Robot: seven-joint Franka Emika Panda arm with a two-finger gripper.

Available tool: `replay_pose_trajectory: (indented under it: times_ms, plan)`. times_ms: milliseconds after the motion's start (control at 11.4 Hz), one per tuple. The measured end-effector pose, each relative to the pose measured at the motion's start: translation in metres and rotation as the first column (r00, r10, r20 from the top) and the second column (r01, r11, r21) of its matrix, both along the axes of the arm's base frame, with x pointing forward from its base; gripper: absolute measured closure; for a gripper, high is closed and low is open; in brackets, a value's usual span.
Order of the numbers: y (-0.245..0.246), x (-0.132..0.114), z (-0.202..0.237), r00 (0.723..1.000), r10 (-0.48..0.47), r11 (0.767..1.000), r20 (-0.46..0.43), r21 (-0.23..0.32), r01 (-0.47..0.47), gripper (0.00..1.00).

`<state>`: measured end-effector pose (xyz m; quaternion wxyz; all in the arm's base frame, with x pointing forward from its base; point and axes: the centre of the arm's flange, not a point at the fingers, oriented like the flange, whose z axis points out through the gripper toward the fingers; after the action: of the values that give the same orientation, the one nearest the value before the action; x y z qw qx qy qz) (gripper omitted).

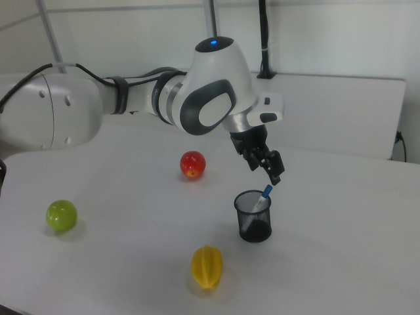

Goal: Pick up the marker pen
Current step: 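Move the open gripper over the black mesh pen cup, then lower the gripper and close it on the blue-capped marker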

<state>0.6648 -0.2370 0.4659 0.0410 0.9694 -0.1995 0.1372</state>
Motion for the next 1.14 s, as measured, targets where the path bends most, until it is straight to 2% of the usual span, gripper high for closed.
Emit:
replay_pose_trajectory:
  times_ms: [262,787,1136]
  plan:
    - [-0.001,0.001,-0.007,1.000,0.005,1.000,-0.014,-0.010,-0.005,0.17]
    - [0.005,0.013,-0.036,0.999,0.026,0.999,-0.024,-0.025,-0.026,0.29]
    - [0.007,0.014,-0.039,0.999,0.030,0.999,-0.027,-0.027,-0.031,0.34]
